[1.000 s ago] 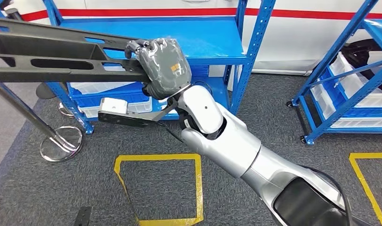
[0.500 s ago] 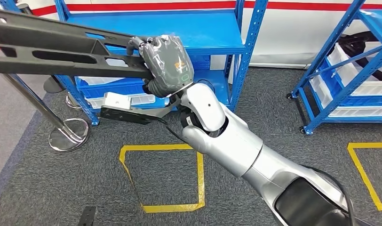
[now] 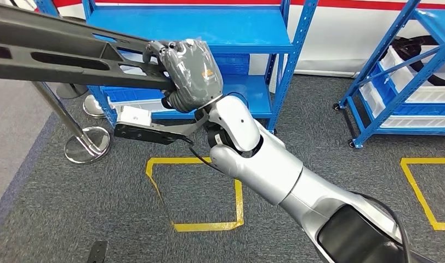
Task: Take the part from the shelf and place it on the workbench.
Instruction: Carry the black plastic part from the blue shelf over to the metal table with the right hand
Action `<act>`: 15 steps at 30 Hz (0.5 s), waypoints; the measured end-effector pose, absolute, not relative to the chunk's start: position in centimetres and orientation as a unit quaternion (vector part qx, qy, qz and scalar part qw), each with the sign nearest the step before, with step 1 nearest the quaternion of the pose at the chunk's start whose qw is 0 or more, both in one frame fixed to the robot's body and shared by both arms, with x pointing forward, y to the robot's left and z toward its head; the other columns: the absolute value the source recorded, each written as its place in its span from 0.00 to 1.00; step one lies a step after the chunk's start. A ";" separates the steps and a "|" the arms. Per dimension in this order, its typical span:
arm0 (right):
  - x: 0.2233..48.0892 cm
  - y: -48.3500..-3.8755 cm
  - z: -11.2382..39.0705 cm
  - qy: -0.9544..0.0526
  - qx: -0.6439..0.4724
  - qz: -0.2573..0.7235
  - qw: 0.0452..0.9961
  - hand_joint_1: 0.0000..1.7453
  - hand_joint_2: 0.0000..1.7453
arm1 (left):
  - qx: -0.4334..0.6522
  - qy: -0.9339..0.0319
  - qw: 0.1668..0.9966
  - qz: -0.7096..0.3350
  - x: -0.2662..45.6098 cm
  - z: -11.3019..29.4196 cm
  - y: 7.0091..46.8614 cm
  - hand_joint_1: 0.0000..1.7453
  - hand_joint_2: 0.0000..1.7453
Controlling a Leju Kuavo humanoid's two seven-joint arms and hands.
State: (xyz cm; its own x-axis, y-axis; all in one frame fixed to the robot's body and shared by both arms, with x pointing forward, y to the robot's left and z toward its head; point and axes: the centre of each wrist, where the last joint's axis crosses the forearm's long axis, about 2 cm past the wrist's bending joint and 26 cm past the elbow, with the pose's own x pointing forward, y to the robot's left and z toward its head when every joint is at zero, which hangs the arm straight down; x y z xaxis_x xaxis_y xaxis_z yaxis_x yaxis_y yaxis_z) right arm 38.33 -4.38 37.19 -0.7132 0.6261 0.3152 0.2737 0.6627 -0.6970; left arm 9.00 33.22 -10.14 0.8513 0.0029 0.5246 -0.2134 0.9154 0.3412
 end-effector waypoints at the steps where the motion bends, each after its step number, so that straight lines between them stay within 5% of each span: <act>1: 38.4 -4.4 37.2 -0.869 -0.259 0.318 0.277 1.00 1.00 | 0.198 -0.267 0.942 0.058 9.0 -10.1 33.2 0.00 1.00; 15: 38.4 -4.6 37.4 -0.872 -0.251 0.313 0.281 1.00 1.00 | 0.215 -0.276 0.935 0.055 8.9 -10.1 33.5 0.00 1.00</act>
State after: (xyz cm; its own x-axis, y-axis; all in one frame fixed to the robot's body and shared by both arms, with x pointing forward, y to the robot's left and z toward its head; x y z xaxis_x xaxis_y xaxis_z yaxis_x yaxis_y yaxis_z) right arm 38.41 -4.59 37.39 -0.7165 0.6132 0.3326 0.2619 0.6783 -0.6865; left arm 8.85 33.51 -10.12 0.8420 -0.0164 0.5392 -0.2207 0.9015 0.3722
